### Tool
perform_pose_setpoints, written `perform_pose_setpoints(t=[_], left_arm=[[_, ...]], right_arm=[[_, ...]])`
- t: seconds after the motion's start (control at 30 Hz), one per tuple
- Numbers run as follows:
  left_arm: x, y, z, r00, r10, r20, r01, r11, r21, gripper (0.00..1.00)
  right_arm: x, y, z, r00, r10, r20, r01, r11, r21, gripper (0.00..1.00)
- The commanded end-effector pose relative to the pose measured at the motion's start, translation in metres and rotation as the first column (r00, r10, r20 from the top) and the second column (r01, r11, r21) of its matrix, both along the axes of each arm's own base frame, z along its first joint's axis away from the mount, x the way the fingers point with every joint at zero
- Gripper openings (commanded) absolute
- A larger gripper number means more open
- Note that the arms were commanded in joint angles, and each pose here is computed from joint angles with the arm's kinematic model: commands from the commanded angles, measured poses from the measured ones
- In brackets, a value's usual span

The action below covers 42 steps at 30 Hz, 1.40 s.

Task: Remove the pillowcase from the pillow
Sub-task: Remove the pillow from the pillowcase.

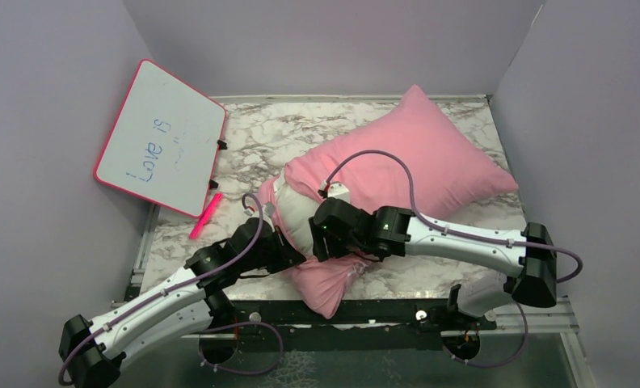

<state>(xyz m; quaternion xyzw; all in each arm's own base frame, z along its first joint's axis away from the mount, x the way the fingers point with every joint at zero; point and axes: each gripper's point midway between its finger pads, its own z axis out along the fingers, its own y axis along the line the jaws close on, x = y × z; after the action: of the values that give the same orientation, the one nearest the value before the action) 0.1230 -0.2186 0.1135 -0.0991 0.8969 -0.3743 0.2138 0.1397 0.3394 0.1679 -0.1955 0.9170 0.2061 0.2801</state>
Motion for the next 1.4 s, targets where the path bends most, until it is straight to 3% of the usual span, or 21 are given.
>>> perform_pose_setpoints(t=[0.0,0.1,0.23,0.3,0.37,0.5,0.57,0.73,0.83,0.97,1.2,1.37], left_arm=[[-0.004,0.009,-0.014,1.000,0.018,-0.025,-0.017,0.999,0.045,0.00],[-0.005,0.009,-0.013,1.000,0.018,-0.024,-0.017,0.999,0.040,0.00],[-0.005,0.009,-0.013,1.000,0.016,-0.025,-0.015,0.999,0.039,0.00],[-0.005,0.009,-0.014,0.999,0.017,-0.028,-0.016,0.999,0.038,0.00],[-0.006,0.009,-0.013,0.999,0.016,-0.030,-0.015,0.999,0.034,0.00],[-0.009,0.008,-0.014,0.999,0.000,-0.037,0.001,1.000,0.031,0.00],[-0.013,0.008,-0.017,0.999,-0.020,-0.049,0.021,0.999,0.028,0.00],[-0.026,0.006,-0.023,0.993,-0.084,-0.079,0.086,0.996,0.021,0.00],[-0.037,0.006,-0.029,0.985,-0.135,-0.105,0.138,0.990,0.015,0.00],[-0.054,0.007,-0.038,0.965,-0.219,-0.145,0.223,0.975,0.008,0.00],[-0.054,0.012,-0.039,0.968,-0.209,-0.140,0.217,0.975,0.039,0.00],[-0.045,0.012,-0.041,0.970,-0.206,-0.129,0.219,0.970,0.101,0.00]], right_arm=[[0.018,-0.027,-0.027,0.970,-0.241,0.030,0.243,0.964,-0.106,0.71],[0.017,-0.007,-0.038,0.981,-0.195,0.008,0.195,0.979,-0.063,0.85],[0.022,-0.002,-0.072,0.959,-0.283,-0.015,0.280,0.954,-0.106,0.83],[0.027,-0.005,-0.088,0.942,-0.335,0.002,0.331,0.932,-0.147,0.68],[0.037,-0.003,-0.091,0.929,-0.368,0.038,0.370,0.915,-0.165,0.43],[0.067,0.005,-0.075,0.907,-0.411,0.090,0.419,0.901,-0.111,0.08],[0.088,0.006,-0.062,0.893,-0.442,0.081,0.446,0.893,-0.051,0.01],[0.145,0.009,-0.004,0.880,-0.472,0.055,0.452,0.867,0.208,0.00],[0.171,0.010,0.029,0.872,-0.487,0.038,0.441,0.818,0.368,0.01],[0.201,-0.002,0.058,0.844,-0.536,0.024,0.465,0.753,0.465,0.01],[0.193,0.022,0.066,0.924,-0.382,-0.013,0.332,0.785,0.523,0.01],[0.169,0.033,0.079,0.960,-0.271,-0.073,0.259,0.752,0.606,0.01]])
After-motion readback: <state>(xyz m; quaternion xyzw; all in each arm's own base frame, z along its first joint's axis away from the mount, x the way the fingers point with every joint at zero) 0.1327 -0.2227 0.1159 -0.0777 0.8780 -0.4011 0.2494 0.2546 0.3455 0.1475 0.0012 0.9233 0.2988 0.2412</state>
